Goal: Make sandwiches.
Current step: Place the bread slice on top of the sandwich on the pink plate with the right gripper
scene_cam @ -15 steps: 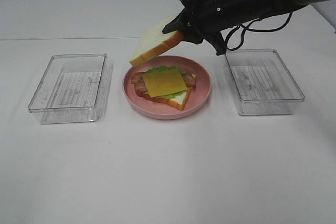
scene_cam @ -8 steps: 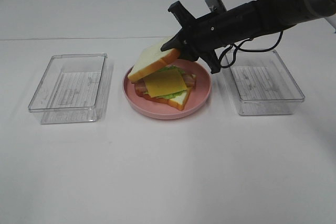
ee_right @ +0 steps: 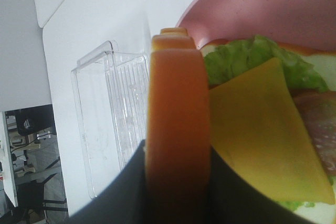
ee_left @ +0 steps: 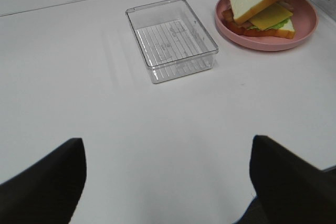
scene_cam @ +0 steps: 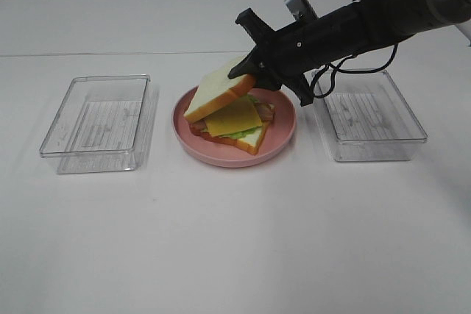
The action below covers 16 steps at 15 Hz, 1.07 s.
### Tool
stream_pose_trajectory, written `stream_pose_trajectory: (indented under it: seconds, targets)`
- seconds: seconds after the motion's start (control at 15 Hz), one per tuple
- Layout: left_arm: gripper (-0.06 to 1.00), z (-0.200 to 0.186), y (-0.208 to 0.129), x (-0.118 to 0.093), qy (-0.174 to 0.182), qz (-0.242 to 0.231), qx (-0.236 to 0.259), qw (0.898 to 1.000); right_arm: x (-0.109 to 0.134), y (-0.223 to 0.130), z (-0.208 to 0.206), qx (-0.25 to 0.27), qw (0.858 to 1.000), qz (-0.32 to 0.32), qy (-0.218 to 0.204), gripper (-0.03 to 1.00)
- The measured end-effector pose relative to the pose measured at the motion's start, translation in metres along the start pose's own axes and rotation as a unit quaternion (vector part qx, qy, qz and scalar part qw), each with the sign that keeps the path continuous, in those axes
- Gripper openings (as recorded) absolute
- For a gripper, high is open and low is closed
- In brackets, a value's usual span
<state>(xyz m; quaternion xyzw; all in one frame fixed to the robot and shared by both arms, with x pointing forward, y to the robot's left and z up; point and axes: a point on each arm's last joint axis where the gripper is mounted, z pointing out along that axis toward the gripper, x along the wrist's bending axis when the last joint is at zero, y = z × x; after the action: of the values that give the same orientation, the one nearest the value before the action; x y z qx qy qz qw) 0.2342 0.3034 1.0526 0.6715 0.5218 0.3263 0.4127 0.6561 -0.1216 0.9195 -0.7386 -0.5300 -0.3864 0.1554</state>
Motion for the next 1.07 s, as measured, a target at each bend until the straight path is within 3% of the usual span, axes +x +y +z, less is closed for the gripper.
stream_pose_trajectory:
  seconds: [0.27, 0.53, 0.67, 1.07]
  targets:
    - [0.80, 0.0000, 0.0000, 0.0000, 0.000, 0.000, 0.000, 1.000, -0.0015, -0.0005, 0.0000, 0.003, 1.000, -0.001, -0.008, 0.22]
    - [0.80, 0.0000, 0.0000, 0.0000, 0.000, 0.000, 0.000, 1.000, -0.0030, -0.0011, 0.0000, 0.006, 1.000, -0.009, -0.017, 0.59]
    - [0.80, 0.0000, 0.0000, 0.0000, 0.000, 0.000, 0.000, 1.000, -0.0042, -0.0016, 0.0000, 0.008, 1.000, -0.020, -0.023, 0.71]
    - [0.80, 0.0000, 0.0000, 0.0000, 0.000, 0.000, 0.000, 1.000, -0.0079, -0.0096, -0.0017, 0.053, 0.997, -0.034, -0.047, 0.76]
